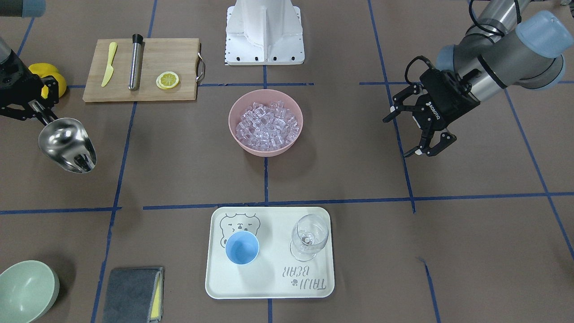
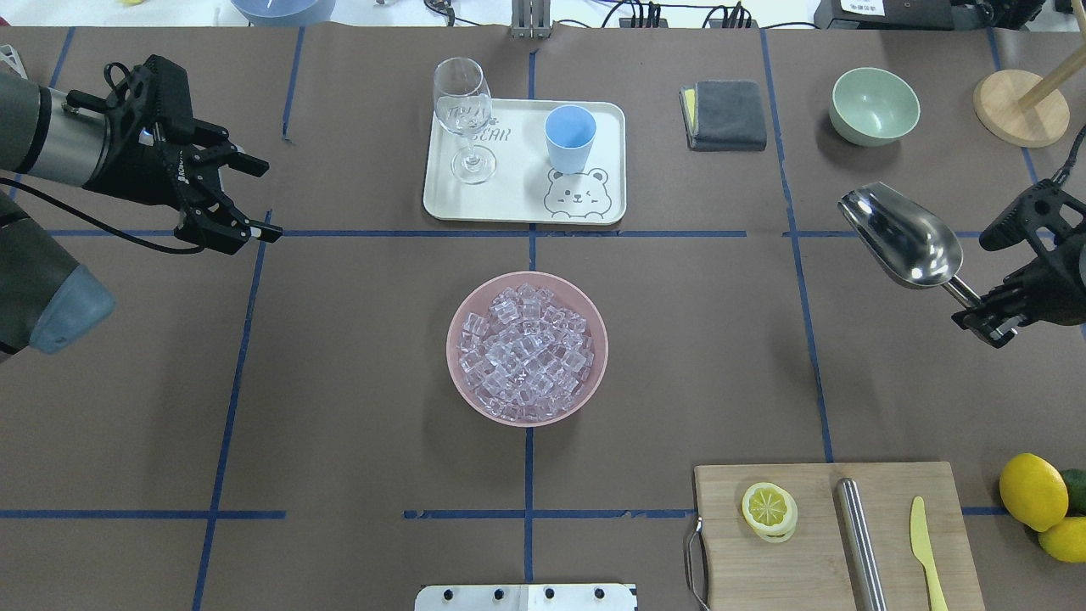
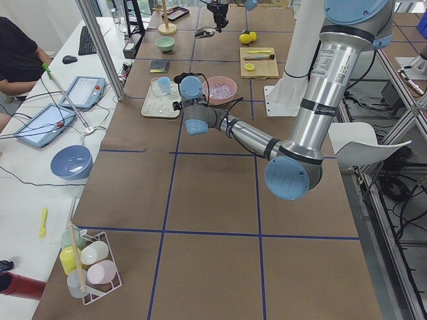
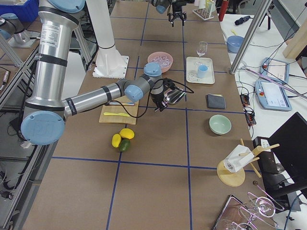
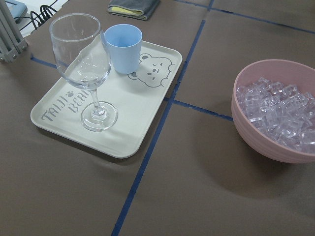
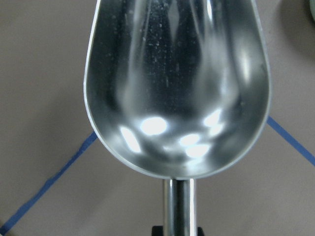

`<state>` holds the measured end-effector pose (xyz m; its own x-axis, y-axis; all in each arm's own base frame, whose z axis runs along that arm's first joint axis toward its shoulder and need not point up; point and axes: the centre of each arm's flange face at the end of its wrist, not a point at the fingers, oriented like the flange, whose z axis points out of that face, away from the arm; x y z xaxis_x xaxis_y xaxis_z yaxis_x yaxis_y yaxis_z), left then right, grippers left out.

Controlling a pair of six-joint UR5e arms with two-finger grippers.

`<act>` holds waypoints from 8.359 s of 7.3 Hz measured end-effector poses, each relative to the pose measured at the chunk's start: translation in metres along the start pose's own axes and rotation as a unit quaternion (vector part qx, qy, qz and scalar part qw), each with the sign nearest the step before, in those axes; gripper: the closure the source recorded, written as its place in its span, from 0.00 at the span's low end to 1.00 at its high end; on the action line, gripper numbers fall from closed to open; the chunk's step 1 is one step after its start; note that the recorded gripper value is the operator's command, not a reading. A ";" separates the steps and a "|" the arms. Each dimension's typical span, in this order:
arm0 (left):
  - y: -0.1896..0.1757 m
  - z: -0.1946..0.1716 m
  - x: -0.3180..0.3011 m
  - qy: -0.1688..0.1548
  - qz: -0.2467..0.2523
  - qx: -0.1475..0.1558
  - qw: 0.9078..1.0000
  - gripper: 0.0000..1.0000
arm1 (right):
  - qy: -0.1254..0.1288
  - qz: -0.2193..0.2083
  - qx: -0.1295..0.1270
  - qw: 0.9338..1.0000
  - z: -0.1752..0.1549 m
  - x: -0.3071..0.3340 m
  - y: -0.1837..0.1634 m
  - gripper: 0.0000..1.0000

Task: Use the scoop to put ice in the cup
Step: 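Lift the steel scoop off the table with the right gripper, then carry the scoop toward the pink bowl while the left gripper moves beside the bowl, then swing the scoop over the pink bowl of ice with the right gripper, then lower the scoop tip into the ice cubes with the right gripper, then drag the scoop through the ice to fill it with the right gripper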

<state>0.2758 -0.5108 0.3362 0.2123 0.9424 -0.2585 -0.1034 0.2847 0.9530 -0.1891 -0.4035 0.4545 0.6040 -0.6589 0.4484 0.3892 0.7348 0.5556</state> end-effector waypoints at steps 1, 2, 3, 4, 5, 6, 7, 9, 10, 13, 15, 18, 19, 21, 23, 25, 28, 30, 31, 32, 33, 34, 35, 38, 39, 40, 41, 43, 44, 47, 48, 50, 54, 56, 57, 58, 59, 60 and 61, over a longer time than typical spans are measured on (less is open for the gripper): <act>0.000 0.000 0.000 0.001 0.000 0.000 1.000 0.00 | 0.008 -0.006 -0.012 1.000 -0.003 -0.005 -0.026 1.00; 0.000 0.002 0.001 0.003 0.001 -0.001 1.000 0.00 | 0.021 -0.022 -0.033 0.999 -0.010 -0.011 -0.053 1.00; 0.001 0.009 0.006 0.010 0.004 -0.004 1.000 0.01 | 0.031 -0.046 -0.053 0.997 -0.020 -0.016 -0.078 1.00; 0.003 0.028 0.022 0.028 0.009 -0.010 1.000 0.01 | 0.035 -0.071 -0.068 0.995 -0.035 -0.023 -0.104 1.00; 0.005 0.052 0.041 0.048 0.014 -0.016 0.999 0.01 | 0.035 -0.096 -0.080 0.992 -0.050 -0.032 -0.123 1.00; 0.005 0.075 0.060 0.061 0.019 -0.022 0.998 0.01 | 0.031 -0.120 -0.084 0.989 -0.062 -0.044 -0.133 1.00; 0.005 0.102 0.080 0.069 0.024 -0.027 0.997 0.01 | 0.024 -0.138 -0.092 0.986 -0.068 -0.060 -0.138 1.00; -0.001 0.158 0.118 0.072 0.036 -0.033 0.996 0.01 | 0.021 -0.166 -0.140 0.976 -0.068 -0.106 -0.151 1.00; 0.000 0.176 0.135 0.079 0.045 -0.037 0.995 0.01 | 0.043 -0.193 -0.164 0.966 -0.069 -0.133 -0.161 1.00; -0.001 0.199 0.157 0.096 0.073 -0.039 0.992 0.01 | 0.076 -0.273 -0.199 0.938 -0.075 -0.176 -0.177 1.00; -0.012 0.215 0.167 0.105 0.078 -0.037 0.991 0.01 | 0.070 -0.316 -0.207 0.923 -0.073 -0.180 -0.182 1.00; -0.018 0.220 0.167 0.095 0.078 -0.034 0.992 0.01 | 0.060 -0.358 -0.214 0.907 -0.067 -0.187 -0.190 1.00; -0.019 0.221 0.167 0.092 0.077 -0.034 0.992 0.01 | 0.062 -0.367 -0.216 0.903 -0.063 -0.194 -0.192 1.00; -0.019 0.222 0.167 0.091 0.077 -0.035 0.992 0.01 | 0.075 -0.387 -0.234 0.888 -0.055 -0.214 -0.196 1.00; -0.016 0.224 0.167 0.089 0.077 -0.036 0.992 0.01 | 0.085 -0.393 -0.263 0.877 -0.056 -0.235 -0.221 1.00; -0.014 0.226 0.167 0.082 0.078 -0.036 0.993 0.01 | 0.101 -0.405 -0.296 0.859 -0.052 -0.261 -0.244 1.00; -0.012 0.226 0.169 0.082 0.078 -0.036 0.993 0.01 | 0.115 -0.419 -0.335 0.836 -0.049 -0.290 -0.267 1.00; -0.012 0.226 0.170 0.083 0.078 -0.035 0.993 0.01 | 0.113 -0.419 -0.378 0.818 -0.041 -0.320 -0.298 1.00; -0.011 0.226 0.171 0.084 0.080 -0.033 0.993 0.01 | 0.111 -0.420 -0.398 0.808 -0.031 -0.332 -0.309 1.00; -0.011 0.225 0.171 0.084 0.081 -0.029 0.993 0.01 | 0.112 -0.419 -0.413 0.801 -0.025 -0.336 -0.313 1.00; -0.011 0.225 0.171 0.085 0.081 -0.027 0.993 0.01 | 0.113 -0.418 -0.428 0.794 -0.023 -0.337 -0.312 1.00; -0.011 0.224 0.171 0.085 0.082 -0.027 0.993 0.01 | 0.115 -0.418 -0.439 0.787 -0.019 -0.338 -0.310 1.00; -0.011 0.224 0.171 0.085 0.082 -0.026 0.993 0.01 | 0.117 -0.420 -0.448 0.781 -0.014 -0.341 -0.309 1.00; -0.010 0.224 0.171 0.085 0.082 -0.027 0.993 0.01 | 0.121 -0.425 -0.454 0.774 -0.006 -0.347 -0.309 1.00; -0.009 0.224 0.171 0.085 0.082 -0.027 0.993 0.01 | 0.122 -0.427 -0.452 0.773 -0.005 -0.350 -0.308 1.00; -0.009 0.224 0.171 0.085 0.082 -0.028 0.993 0.01 | 0.122 -0.429 -0.450 0.774 -0.003 -0.353 -0.308 1.00; -0.009 0.224 0.171 0.085 0.082 -0.028 0.993 0.01 | 0.122 -0.430 -0.447 0.775 -0.002 -0.355 -0.308 1.00; -0.010 0.224 0.171 0.085 0.082 -0.027 0.993 0.01 | 0.122 -0.432 -0.440 0.778 0.003 -0.360 -0.311 1.00; -0.011 0.224 0.171 0.085 0.082 -0.026 0.993 0.01 | 0.123 -0.433 -0.438 0.779 0.006 -0.362 -0.313 1.00; -0.013 0.225 0.173 0.086 0.082 -0.024 0.993 0.01 | 0.123 -0.437 -0.424 0.784 0.014 -0.367 -0.318 1.00; -0.014 0.224 0.173 0.086 0.082 -0.024 0.993 0.01 | 0.122 -0.440 -0.416 0.787 0.015 -0.370 -0.320 1.00; -0.015 0.224 0.173 0.086 0.083 -0.023 0.993 0.01 | 0.120 -0.444 -0.398 0.794 0.017 -0.373 -0.324 1.00; -0.014 0.223 0.173 0.086 0.084 -0.023 0.992 0.01 | 0.117 -0.453 -0.352 0.811 0.032 -0.375 -0.327 1.00; -0.015 0.223 0.174 0.086 0.084 -0.022 0.992 0.01 | 0.116 -0.456 -0.337 0.816 0.049 -0.367 -0.321 1.00; -0.015 0.223 0.174 0.086 0.084 -0.022 0.992 0.01 | 0.116 -0.457 -0.329 0.818 0.057 -0.364 -0.318 1.00; -0.016 0.223 0.174 0.086 0.084 -0.021 0.992 0.01 | 0.116 -0.458 -0.321 0.820 0.064 -0.361 -0.316 1.00; -0.016 0.223 0.174 0.086 0.084 -0.021 0.992 0.01 | 0.116 -0.460 -0.314 0.823 0.070 -0.359 -0.314 1.00; -0.017 0.223 0.174 0.086 0.084 -0.020 0.993 0.01 | 0.114 -0.460 -0.305 0.826 0.076 -0.355 -0.312 1.00; -0.017 0.222 0.175 0.086 0.083 -0.020 0.993 0.01 | 0.109 -0.459 -0.292 0.832 0.083 -0.349 -0.307 1.00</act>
<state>0.5308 -0.3904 0.3096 0.0198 0.9921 -0.1242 -0.1622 0.1258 0.9787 -0.5776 -0.4126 0.1857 -0.0463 -0.9876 -0.1500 0.9892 -0.0663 0.1310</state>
